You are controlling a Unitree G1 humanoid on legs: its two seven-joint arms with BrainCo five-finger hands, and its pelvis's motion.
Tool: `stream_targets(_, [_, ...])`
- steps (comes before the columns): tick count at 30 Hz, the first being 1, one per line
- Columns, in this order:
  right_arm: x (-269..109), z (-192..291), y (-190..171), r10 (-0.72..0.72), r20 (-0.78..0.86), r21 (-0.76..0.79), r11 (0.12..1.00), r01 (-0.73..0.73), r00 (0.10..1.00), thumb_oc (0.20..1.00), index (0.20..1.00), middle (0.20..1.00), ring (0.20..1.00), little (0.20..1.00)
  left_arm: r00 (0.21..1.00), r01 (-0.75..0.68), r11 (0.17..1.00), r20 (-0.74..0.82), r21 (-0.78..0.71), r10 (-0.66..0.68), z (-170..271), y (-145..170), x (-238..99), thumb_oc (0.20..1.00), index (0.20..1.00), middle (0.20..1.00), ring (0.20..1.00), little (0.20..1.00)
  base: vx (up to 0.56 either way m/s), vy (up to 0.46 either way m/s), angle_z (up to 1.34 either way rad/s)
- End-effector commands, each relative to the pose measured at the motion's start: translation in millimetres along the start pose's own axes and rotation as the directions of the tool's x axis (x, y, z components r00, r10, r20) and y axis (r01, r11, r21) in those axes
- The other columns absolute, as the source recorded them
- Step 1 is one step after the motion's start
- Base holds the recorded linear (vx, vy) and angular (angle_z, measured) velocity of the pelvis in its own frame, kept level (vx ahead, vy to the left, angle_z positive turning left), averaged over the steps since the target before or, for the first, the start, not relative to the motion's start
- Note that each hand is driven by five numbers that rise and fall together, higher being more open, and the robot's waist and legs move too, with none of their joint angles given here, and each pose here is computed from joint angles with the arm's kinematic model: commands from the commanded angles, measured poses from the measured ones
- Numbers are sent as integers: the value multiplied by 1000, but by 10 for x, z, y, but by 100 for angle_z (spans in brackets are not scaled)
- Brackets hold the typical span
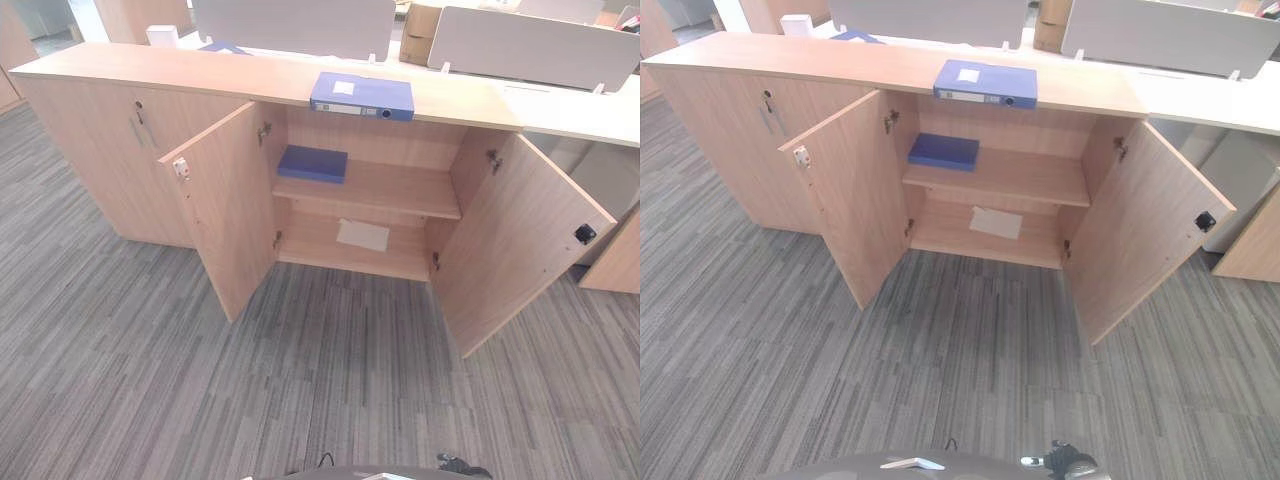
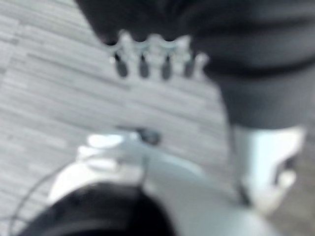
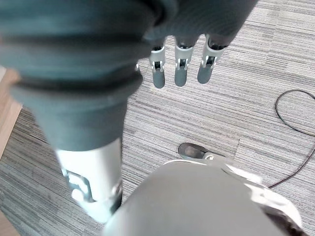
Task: Put the empty folder in the office cabinet
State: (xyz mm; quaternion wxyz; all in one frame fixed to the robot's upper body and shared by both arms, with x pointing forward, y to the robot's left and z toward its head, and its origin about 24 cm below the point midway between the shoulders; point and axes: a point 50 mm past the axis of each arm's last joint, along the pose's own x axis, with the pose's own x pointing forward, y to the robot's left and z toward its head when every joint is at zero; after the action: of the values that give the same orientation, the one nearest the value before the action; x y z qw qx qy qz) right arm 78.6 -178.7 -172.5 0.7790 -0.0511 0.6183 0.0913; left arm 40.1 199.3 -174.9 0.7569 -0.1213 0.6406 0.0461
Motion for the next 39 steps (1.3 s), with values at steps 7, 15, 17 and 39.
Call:
stream_targets(7, [-22,96,-163,-29,16,-14,999,29,999,1000,1000,1000,1000,1000,999,-19,1000,27,24,19,93,-69,32,1000,1000,1000,1000,1000,0,0,0])
stream_targets(15, [-22,85,-164,-25,14,-4,1000,25,1000,1000,1000,1000,1000,1000,1000,-12,999,12,32,11,54,-66,31,1000,1000,1000,1000,1000,0,0,0])
stream_targets(17, [-21,88,-158,-25,15,-4,1000,25,1000,1000,1000,1000,1000,1000,1000,-11,999,12,30,10,48,-69,32,1000,1000,1000,1000,1000,0,0,0])
stream_targets(39, [-17,96,-140,-24,20,2,1000,24,999,1000,1000,1000,1000,1000,1000,-11,1000,8,23,11,31,-75,33,1000,1000,1000,1000,1000,0,0,0])
